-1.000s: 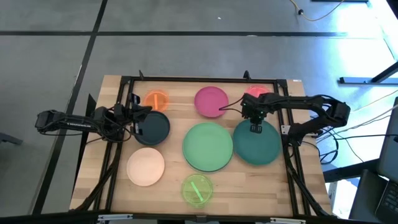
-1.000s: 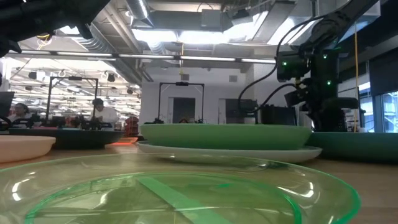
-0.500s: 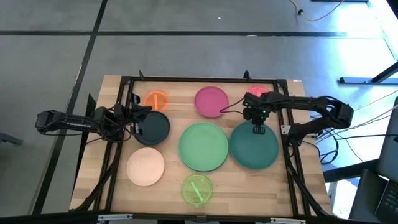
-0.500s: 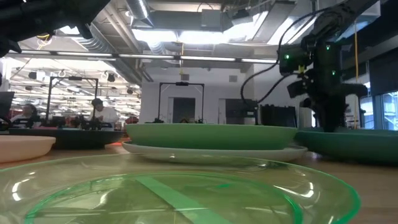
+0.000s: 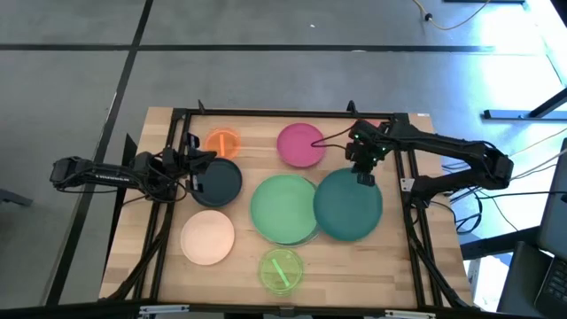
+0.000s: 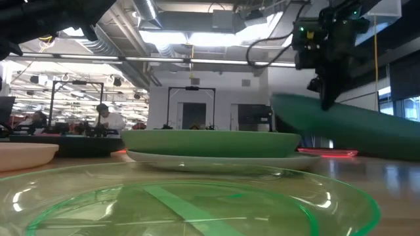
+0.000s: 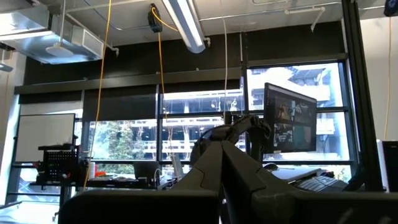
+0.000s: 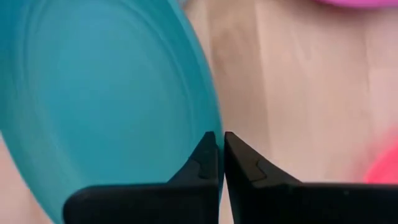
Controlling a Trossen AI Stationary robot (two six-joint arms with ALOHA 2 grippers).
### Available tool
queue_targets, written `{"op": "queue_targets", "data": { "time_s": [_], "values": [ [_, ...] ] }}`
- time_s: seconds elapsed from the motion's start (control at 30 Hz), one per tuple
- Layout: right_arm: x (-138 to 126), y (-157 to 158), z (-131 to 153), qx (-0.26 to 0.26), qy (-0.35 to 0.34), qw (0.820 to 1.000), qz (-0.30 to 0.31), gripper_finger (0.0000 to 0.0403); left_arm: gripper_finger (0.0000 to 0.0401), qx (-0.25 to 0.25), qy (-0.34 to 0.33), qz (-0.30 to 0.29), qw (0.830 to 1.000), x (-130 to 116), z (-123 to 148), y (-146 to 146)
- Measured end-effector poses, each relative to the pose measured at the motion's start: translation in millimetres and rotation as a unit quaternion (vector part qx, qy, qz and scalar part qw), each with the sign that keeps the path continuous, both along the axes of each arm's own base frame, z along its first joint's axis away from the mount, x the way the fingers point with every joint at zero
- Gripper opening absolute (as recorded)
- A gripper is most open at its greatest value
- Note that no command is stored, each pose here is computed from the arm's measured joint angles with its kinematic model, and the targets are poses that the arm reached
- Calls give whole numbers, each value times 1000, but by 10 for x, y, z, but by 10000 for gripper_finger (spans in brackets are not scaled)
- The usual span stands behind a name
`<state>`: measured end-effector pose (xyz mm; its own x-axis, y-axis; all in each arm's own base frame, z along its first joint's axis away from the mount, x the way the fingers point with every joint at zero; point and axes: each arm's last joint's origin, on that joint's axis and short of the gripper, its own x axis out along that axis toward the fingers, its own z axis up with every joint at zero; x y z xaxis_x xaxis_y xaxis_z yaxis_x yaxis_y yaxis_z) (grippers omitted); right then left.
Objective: Stack plastic plates
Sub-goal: Stack the dark green plate on the light green plate
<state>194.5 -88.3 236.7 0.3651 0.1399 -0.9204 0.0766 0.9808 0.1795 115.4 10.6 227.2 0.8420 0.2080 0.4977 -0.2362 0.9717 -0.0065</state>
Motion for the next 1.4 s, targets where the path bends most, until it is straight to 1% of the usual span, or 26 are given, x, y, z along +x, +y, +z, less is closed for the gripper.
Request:
{"op": "queue_targets", "data": {
  "time_s": [0.13,0.27,0.47,0.6,0.73,0.9,1.03,1.23,1.4],
  "values": [
    [35,7,55,32,-28,999,0,0,0,0,0,0,1000,0,0,0],
    [91,-9,82,58,-57,996,-38,0,0,0,0,0,1000,0,0,0],
    [250,-90,165,65,-133,982,-120,0,0,0,0,0,1000,0,0,0],
    [379,-151,183,65,-180,971,-142,0,0,0,0,0,1000,0,0,0],
    [548,-178,125,70,-205,964,-154,0,0,0,0,0,1000,0,0,0],
    [812,-96,-35,74,-218,964,-132,1,0,0,0,0,1000,0,0,0],
    [993,8,-208,68,-209,968,-118,1,0,0,0,0,1000,0,0,0],
    [1149,86,-464,66,-181,975,-111,1,0,0,0,0,1000,0,0,0],
    [1216,69,-625,73,-167,976,-117,1,0,-2,0,3,1000,0,0,2]
  ]
}}
